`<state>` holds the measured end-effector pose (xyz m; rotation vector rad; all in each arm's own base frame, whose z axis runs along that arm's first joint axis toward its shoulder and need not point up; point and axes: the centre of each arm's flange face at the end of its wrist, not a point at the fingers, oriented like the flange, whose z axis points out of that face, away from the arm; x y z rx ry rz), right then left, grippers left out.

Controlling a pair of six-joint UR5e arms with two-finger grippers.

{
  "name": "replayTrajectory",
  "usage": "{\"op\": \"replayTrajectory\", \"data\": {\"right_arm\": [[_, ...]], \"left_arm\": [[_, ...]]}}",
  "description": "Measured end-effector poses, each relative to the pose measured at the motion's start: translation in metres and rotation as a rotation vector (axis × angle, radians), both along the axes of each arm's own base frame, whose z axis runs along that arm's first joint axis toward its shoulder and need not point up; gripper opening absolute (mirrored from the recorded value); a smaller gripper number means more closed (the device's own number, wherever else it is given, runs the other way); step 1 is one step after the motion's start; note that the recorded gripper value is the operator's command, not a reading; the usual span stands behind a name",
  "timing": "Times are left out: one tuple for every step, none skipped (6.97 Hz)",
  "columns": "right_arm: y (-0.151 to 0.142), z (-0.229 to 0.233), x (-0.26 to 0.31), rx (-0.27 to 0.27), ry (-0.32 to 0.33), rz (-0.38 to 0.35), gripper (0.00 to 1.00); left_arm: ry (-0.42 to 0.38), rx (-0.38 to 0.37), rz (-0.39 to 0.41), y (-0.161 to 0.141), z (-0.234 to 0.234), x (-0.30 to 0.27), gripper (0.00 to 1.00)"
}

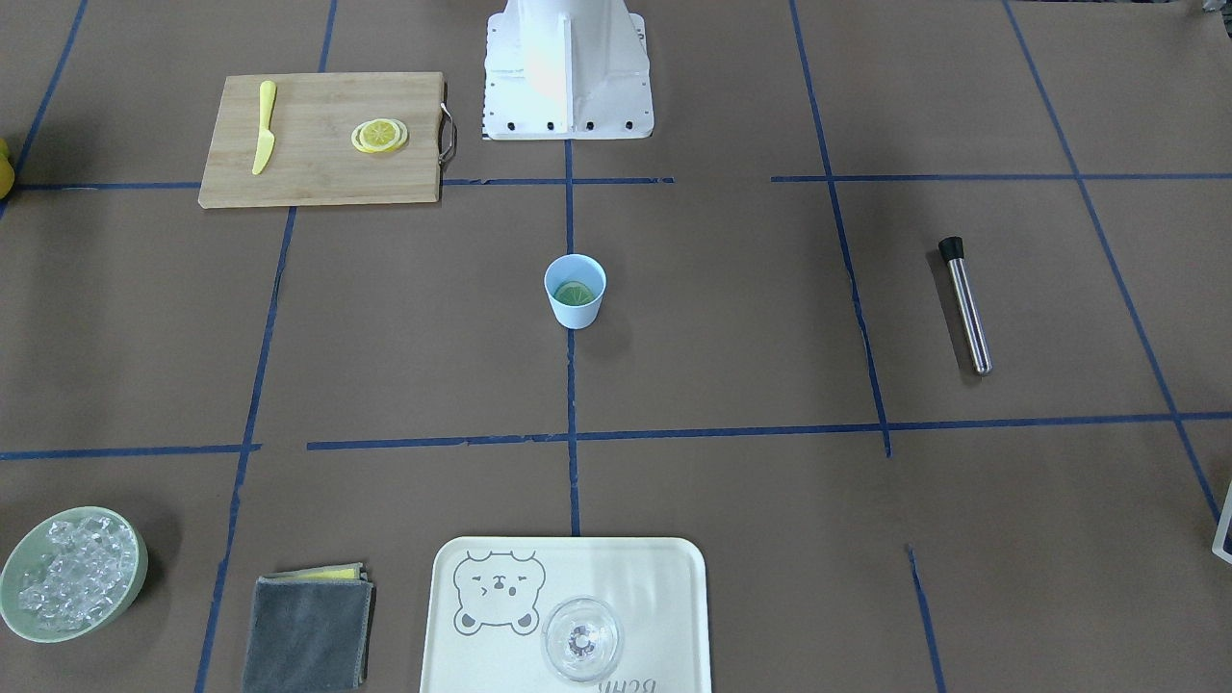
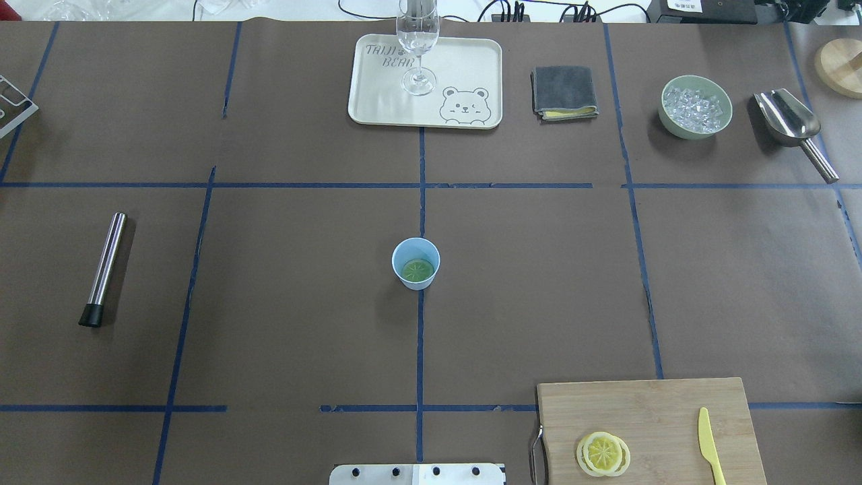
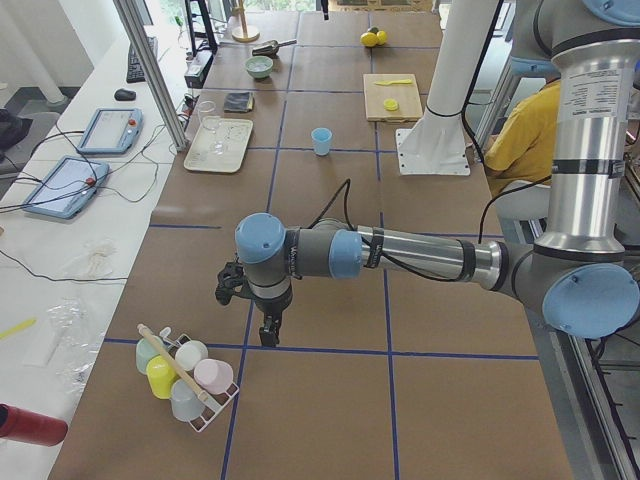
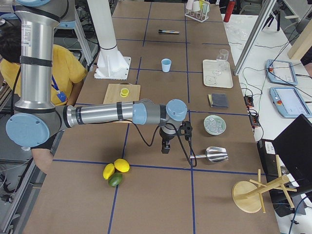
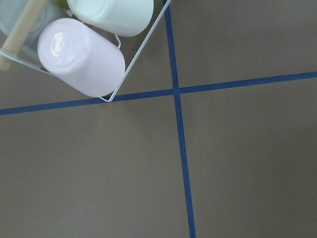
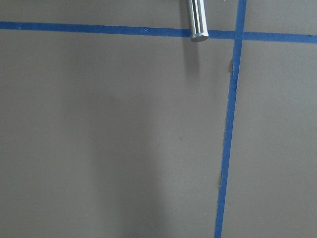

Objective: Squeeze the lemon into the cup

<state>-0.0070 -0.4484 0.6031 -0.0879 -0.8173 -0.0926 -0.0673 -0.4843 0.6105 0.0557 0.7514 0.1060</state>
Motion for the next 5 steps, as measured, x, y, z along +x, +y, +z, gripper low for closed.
{"op": "replayTrajectory", "data": {"right_arm": [[-0.0004, -0.0008, -0.0001, 0.003, 0.000, -0.001, 1.00], [-0.0007, -0.0014, -0.0001, 0.005, 0.000, -0.002, 1.00], [-0.0009, -0.0016, 0.0000, 0.006, 0.001, -0.002, 1.00], [-0.0010, -0.0018, 0.0001, 0.006, 0.003, -0.001, 1.00], [-0.0010, -0.0016, 0.0001, 0.005, 0.003, -0.001, 1.00]], "left_arm": [[0.000, -0.002, 0.000, 0.0000, 0.0007, 0.0002, 1.00], [0.002, -0.003, 0.000, 0.0000, 0.0011, 0.0004, 1.00], [0.002, -0.004, -0.001, 0.0000, 0.0014, 0.0005, 1.00], [0.003, -0.005, -0.001, -0.0001, 0.0015, 0.0005, 1.00], [0.003, -0.005, -0.001, -0.0002, 0.0014, 0.0005, 1.00]]}}
